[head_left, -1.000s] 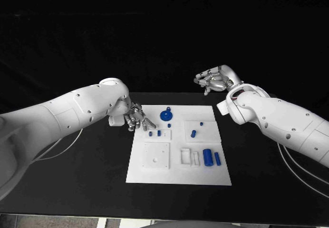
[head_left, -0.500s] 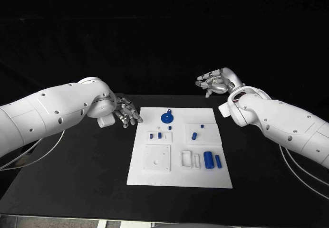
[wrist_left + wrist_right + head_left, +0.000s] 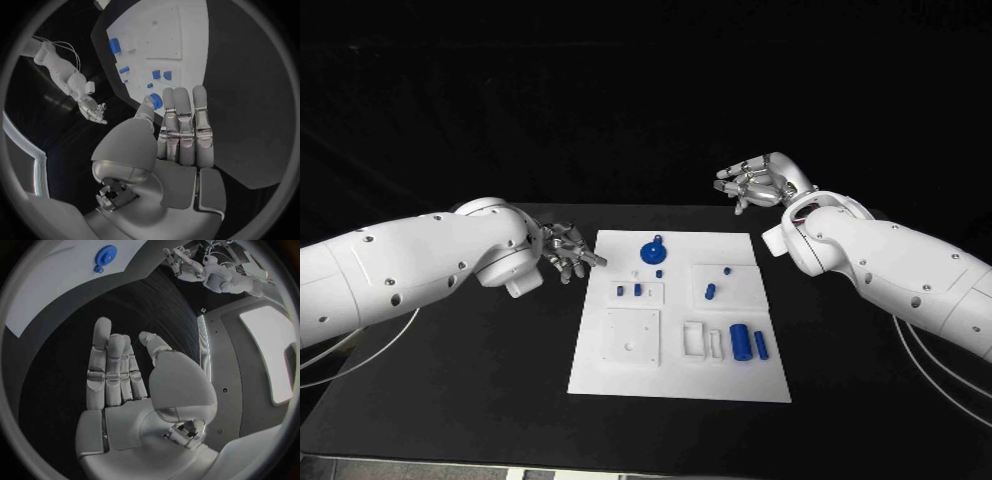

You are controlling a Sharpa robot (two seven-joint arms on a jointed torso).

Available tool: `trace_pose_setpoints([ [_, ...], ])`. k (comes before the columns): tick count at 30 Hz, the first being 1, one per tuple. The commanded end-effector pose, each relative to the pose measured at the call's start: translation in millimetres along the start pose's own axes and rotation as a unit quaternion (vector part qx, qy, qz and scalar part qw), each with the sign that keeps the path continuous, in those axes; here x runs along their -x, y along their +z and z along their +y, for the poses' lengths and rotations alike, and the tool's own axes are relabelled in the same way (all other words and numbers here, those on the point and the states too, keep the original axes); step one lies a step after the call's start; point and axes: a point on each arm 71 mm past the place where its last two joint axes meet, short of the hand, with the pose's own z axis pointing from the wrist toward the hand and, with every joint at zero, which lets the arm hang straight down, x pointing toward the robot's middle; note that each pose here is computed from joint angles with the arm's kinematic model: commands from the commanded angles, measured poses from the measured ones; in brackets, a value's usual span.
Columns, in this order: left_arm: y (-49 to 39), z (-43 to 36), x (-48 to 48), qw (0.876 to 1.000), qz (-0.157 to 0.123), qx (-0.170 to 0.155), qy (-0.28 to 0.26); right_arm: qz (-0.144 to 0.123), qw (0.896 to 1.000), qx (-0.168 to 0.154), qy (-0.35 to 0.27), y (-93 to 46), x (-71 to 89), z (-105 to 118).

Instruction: Assemble the parts on the task board

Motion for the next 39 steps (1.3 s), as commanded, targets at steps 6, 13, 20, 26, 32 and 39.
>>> trace_pose_setpoints([
  [6,-3.4,-4.4,-20.0,0.992,-0.113,-0.042,0.044,0.006,1.000,0.003,0.000,-2.0,-1.1,-1.4],
  [13,2.2,-2.2,-37.7,0.992,-0.106,-0.033,0.059,0.006,1.000,0.002,-0.001,-3.0,-1.3,-2.8],
  [20,7.1,-5.4,-50.6,0.994,-0.086,-0.029,0.068,0.007,1.000,0.001,-0.001,-3.6,-1.9,-3.6],
  [26,12.1,-5.7,-59.1,0.995,-0.061,-0.016,0.081,0.007,1.000,0.001,-0.001,-3.8,-2.3,-3.6],
  [32,15.8,-3.7,-64.3,0.995,-0.047,-0.007,0.090,0.007,1.000,0.001,-0.001,-4.1,-1.7,-4.1],
  [39,20.6,-3.3,-69.1,0.995,-0.035,-0.001,0.098,0.007,1.000,0.001,-0.001,-4.2,-1.9,-3.9],
])
